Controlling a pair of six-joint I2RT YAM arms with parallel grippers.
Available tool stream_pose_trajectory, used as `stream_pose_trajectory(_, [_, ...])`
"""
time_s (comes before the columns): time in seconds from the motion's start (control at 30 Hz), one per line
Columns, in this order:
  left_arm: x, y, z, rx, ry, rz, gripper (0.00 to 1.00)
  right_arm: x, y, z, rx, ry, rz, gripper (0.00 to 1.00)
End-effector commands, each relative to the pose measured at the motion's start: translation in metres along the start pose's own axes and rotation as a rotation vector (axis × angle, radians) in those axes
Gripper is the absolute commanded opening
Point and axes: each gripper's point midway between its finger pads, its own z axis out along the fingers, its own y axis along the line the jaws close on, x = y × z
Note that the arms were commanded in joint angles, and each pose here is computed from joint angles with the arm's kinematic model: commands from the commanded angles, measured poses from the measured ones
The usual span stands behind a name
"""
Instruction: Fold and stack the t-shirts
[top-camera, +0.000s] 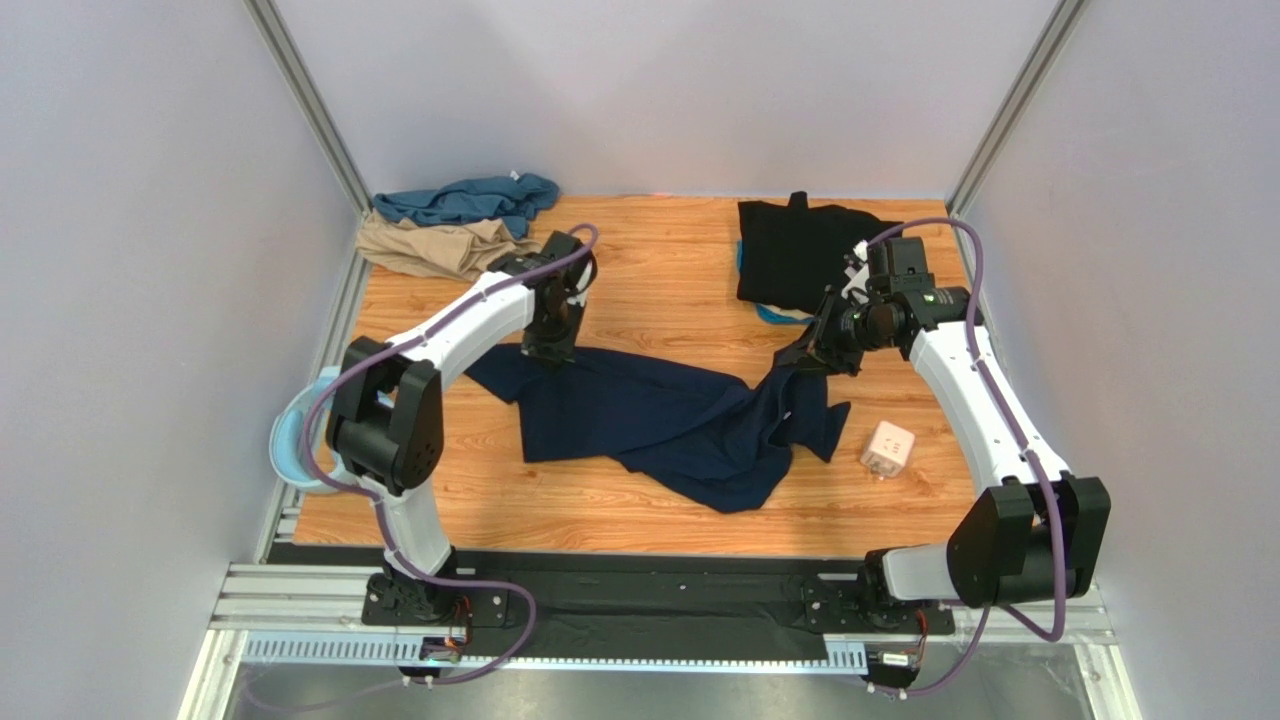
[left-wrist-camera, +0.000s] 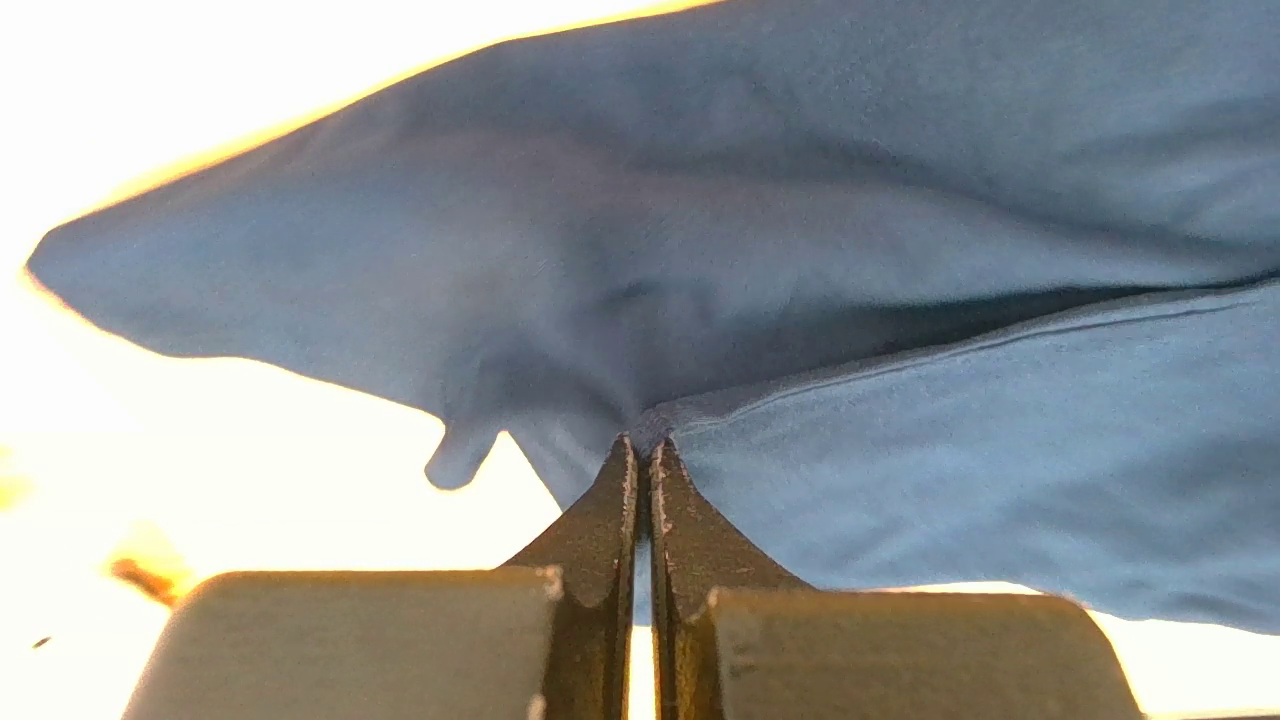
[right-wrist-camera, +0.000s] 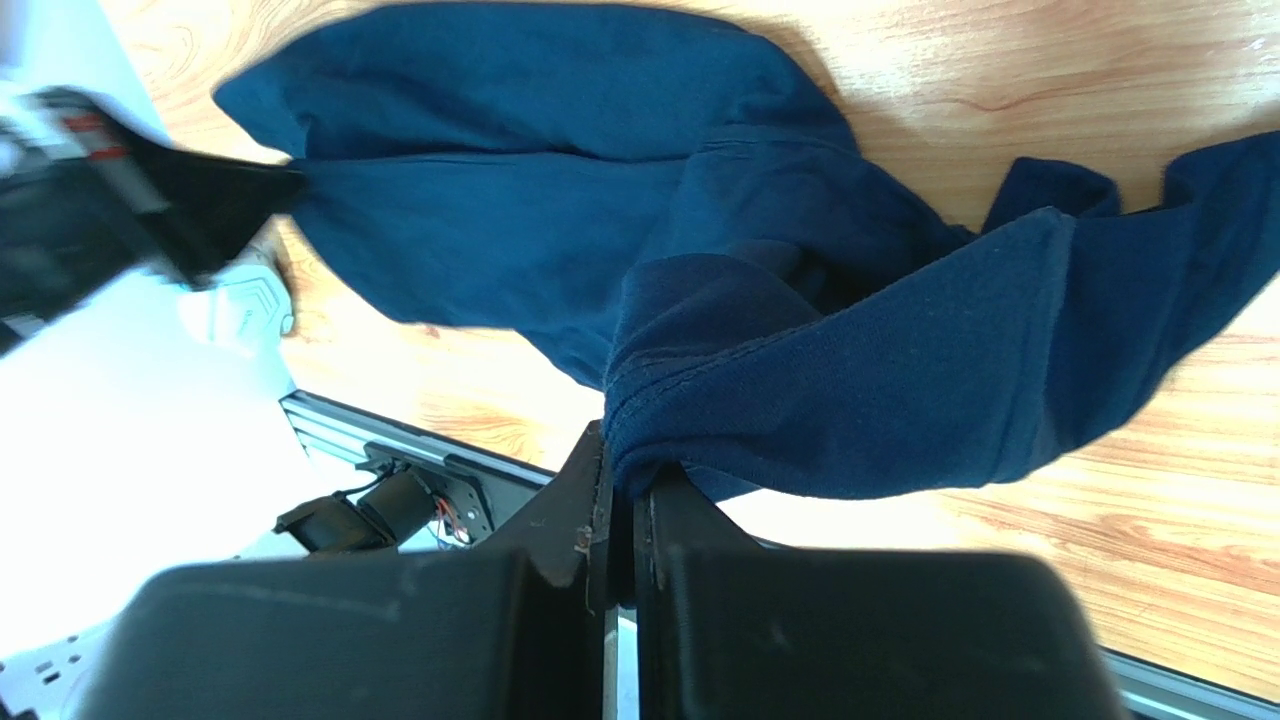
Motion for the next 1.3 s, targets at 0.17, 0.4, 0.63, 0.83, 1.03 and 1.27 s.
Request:
stream_pose_trajectory(0.17, [-0.054,0.054,-0.095,-0.040,-0.243,-0.091,0.00,-0.033,0.005,-0.008,-0.001,-0.092,-0.048,0.00])
stream_pose_trajectory(0.4, [-0.063,0.087,-0.142,-0.106,-0.372,-0.182,0.00,-0.061,0.009,-0.022,0.006,-0.170,-0.065,0.00])
stream_pose_trajectory(0.63, [-0.085,0.111,-0.235,-0.128,-0.598,-0.386,0.00,-0.122,0.026,-0.082,0.020,-0.442,-0.115,0.00])
stream_pose_trajectory(0.83, [-0.098,0.123,-0.323,-0.119,-0.837,-0.459,0.00,-0.160,0.050,-0.133,-0.012,-0.612,-0.162,0.00])
stream_pose_trajectory(1.03, [-0.079,0.155,-0.405,-0.231,-1.041,-0.544,0.00,-0.183,0.080,-0.171,-0.138,-0.695,-0.162,0.00])
stream_pose_trajectory(1.27, [-0.046,0.170,-0.457,-0.274,-1.171,-0.594,0.00,-0.177,0.127,-0.230,-0.267,-0.818,-0.250,0.00])
